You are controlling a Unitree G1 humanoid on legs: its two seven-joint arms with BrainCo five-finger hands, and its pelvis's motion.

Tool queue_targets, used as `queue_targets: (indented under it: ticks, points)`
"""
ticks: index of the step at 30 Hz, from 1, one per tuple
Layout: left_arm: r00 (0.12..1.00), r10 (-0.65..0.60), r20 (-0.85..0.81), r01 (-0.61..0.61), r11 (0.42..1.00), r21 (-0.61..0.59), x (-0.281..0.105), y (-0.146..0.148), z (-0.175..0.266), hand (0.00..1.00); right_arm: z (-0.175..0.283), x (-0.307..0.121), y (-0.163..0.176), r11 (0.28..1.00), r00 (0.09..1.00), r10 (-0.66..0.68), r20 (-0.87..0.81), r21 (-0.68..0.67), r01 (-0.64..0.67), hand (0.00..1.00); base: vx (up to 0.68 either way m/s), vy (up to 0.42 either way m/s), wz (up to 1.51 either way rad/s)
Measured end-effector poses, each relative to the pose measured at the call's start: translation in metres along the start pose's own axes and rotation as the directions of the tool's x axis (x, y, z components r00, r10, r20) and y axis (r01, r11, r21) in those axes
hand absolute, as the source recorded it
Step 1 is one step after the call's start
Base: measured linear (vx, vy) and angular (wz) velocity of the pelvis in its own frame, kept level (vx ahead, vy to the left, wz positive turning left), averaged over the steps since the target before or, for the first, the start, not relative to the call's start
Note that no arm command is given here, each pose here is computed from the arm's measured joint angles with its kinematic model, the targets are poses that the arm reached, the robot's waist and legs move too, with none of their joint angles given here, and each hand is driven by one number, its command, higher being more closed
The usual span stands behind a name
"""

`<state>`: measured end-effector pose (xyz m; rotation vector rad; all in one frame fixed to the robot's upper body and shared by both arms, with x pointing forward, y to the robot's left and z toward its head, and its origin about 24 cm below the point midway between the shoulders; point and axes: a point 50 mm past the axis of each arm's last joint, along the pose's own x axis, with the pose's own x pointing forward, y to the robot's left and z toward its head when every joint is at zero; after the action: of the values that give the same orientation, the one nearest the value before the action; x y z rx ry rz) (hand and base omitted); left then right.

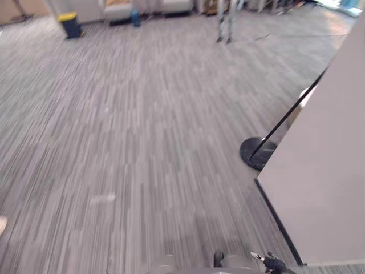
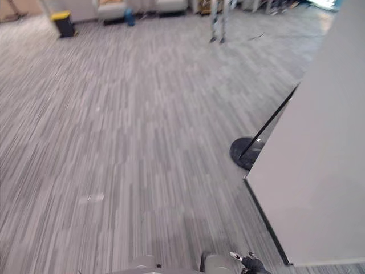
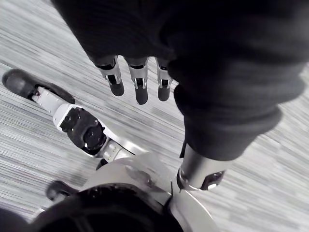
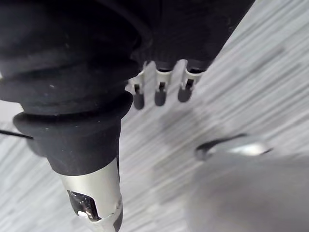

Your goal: Organize washtable

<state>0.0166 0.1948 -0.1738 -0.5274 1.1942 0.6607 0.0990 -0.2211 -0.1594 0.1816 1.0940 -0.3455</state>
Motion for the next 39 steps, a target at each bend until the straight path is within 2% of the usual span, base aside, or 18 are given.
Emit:
queue_targets:
  ticks: [1, 3, 5, 7, 8, 11, 15, 19, 23, 26, 30, 33, 39]
  points:
    - [1.000, -0.003, 0.005, 0.003, 0.999, -0.049, 0.000, -0.002, 0.001, 0.00, 0.005, 0.001, 0.004, 1.000, 1.000, 0.013, 0.009, -0.004, -0.013, 0.00, 0.56, -0.043, -0.98]
    - [1.000, -0.013, 0.027, 0.019, 0.971, -0.239, 0.001, -0.012, 0.007, 0.00, 0.012, 0.003, 0.018, 0.998, 0.998, 0.043, 0.039, 0.037, -0.045, 0.00, 0.57, 0.030, -0.67]
    - [0.999, -0.018, 0.038, 0.030, 0.940, -0.339, 0.001, -0.014, 0.008, 0.00, 0.001, 0.001, 0.021, 0.997, 0.998, 0.052, 0.019, 0.063, -0.054, 0.00, 0.57, 0.121, -0.04]
    - [0.998, -0.026, 0.050, 0.041, 0.937, -0.348, 0.000, -0.016, 0.007, 0.00, -0.015, -0.003, 0.013, 0.996, 0.999, 0.034, -0.008, 0.080, -0.034, 0.00, 0.62, 0.164, 0.06]
    - [0.998, -0.026, 0.056, 0.044, 0.942, -0.334, -0.001, -0.017, 0.007, 0.00, -0.021, -0.005, 0.006, 0.997, 1.000, 0.015, -0.022, 0.076, -0.014, 0.00, 0.62, 0.183, 0.29]
    - [0.992, -0.013, 0.129, 0.048, 0.962, -0.269, 0.001, -0.012, 0.027, 0.00, -0.032, -0.007, 0.017, 0.997, 0.998, 0.041, -0.046, 0.068, -0.037, 0.00, 0.51, 0.168, 0.39]
    - [0.995, 0.044, 0.090, -0.022, 0.974, -0.225, -0.002, 0.007, 0.012, 0.00, -0.037, -0.007, 0.023, 0.994, 0.997, 0.049, -0.064, 0.097, -0.043, 0.00, 0.40, 0.161, -0.29]
    - [0.993, 0.060, 0.097, -0.063, 0.997, 0.031, -0.003, 0.013, 0.015, 0.00, -0.041, -0.009, 0.019, 0.990, 0.998, 0.045, -0.051, 0.133, -0.038, 0.00, 0.30, 0.107, -0.44]
    - [0.988, -0.024, 0.152, -0.005, 0.983, 0.186, 0.002, -0.008, 0.041, 0.00, -0.038, -0.010, 0.014, 0.985, 0.999, 0.023, -0.023, 0.169, -0.018, 0.00, 0.25, 0.067, 0.22]
    - [0.982, -0.062, 0.177, 0.030, 0.983, 0.179, 0.004, -0.026, 0.050, 0.00, -0.034, -0.011, 0.011, 0.983, 1.000, 0.010, 0.003, 0.183, -0.010, 0.00, 0.15, 0.005, 0.49]
    - [0.983, -0.039, 0.181, 0.028, 0.998, 0.063, 0.003, -0.029, 0.043, 0.00, -0.048, -0.015, 0.004, 0.987, 0.999, -0.004, -0.038, 0.160, 0.010, 0.00, 0.22, -0.053, 0.37]
    - [0.981, -0.013, 0.193, 0.000, 0.998, 0.066, 0.002, -0.023, 0.045, 0.00, -0.051, -0.015, 0.006, 0.992, 0.999, -0.004, -0.052, 0.128, 0.010, 0.00, 0.29, -0.151, 0.02]
    - [0.986, -0.030, 0.164, 0.011, 0.993, 0.117, 0.003, -0.033, 0.035, 0.00, -0.049, -0.015, -0.003, 0.995, 0.998, -0.020, -0.052, 0.095, 0.025, 0.00, 0.27, -0.162, 0.10]
